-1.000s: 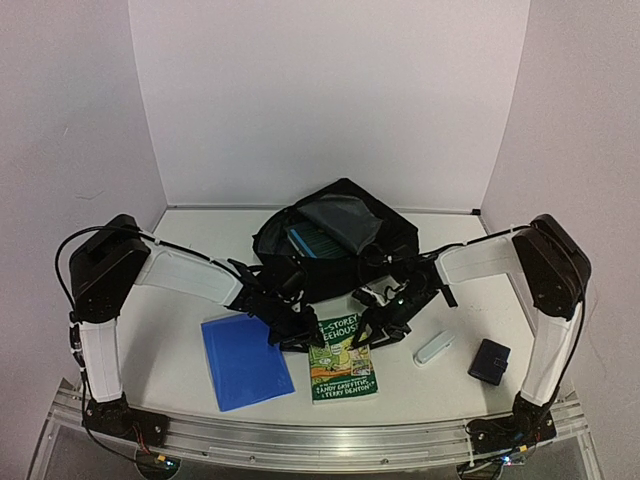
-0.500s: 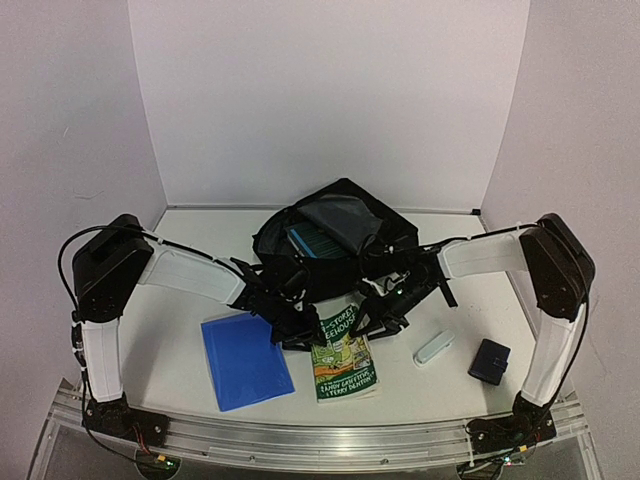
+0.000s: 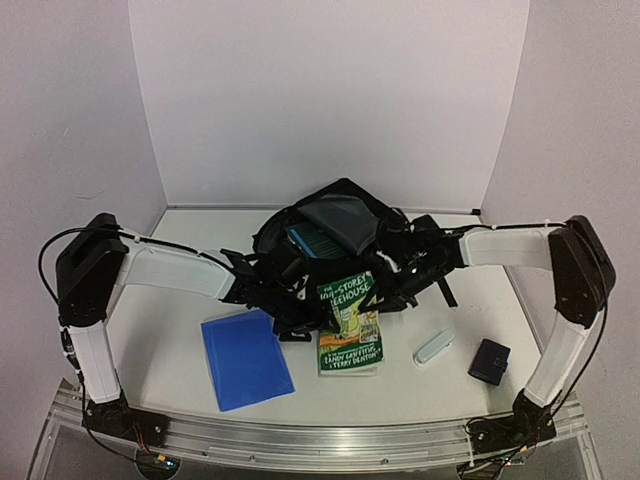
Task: Pack the student bag
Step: Pick up the book from the center of the board, then place the book in the student bag.
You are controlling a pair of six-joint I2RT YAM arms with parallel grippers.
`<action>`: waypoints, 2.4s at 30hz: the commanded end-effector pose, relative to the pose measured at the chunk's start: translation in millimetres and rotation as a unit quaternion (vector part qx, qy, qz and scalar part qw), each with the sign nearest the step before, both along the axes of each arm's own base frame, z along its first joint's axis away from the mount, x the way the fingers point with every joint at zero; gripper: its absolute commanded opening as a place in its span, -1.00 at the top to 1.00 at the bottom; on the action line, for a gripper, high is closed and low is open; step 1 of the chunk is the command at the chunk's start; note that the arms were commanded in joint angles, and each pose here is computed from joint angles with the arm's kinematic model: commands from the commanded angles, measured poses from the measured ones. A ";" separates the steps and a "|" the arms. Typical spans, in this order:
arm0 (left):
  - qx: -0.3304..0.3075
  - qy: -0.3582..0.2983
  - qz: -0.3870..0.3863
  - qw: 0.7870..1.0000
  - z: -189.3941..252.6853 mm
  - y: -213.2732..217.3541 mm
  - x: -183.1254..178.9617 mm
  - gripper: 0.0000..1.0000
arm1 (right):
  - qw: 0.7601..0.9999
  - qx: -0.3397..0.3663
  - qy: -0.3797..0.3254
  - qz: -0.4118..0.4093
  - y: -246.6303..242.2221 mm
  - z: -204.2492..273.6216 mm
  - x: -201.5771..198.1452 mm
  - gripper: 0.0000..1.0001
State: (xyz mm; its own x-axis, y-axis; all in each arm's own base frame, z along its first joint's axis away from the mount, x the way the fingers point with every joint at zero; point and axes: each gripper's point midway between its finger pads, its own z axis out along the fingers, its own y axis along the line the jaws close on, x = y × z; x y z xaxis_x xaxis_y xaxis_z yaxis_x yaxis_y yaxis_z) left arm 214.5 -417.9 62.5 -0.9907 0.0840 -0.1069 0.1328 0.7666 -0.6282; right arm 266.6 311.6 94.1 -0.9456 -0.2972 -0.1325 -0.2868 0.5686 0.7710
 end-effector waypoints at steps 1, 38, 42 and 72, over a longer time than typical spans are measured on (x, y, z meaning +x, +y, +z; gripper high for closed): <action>-0.102 -0.064 -0.018 0.993 89.2 -4.4 11.3 -0.61 | 0.984 0.140 -0.110 0.029 15.1 118.6 17.6 1.00; -0.335 -0.131 0.241 0.901 155.8 78.1 226.5 1.00 | 0.887 -0.144 -0.424 -0.117 19.2 124.7 255.3 -0.40; -0.308 -0.099 0.255 0.911 126.2 78.7 231.6 0.99 | 0.867 -0.186 -0.455 -0.074 35.3 101.4 254.3 -0.40; -0.317 -0.132 0.184 0.921 183.5 69.1 217.3 1.00 | 0.863 -0.205 -0.459 -0.053 64.3 92.0 244.7 1.00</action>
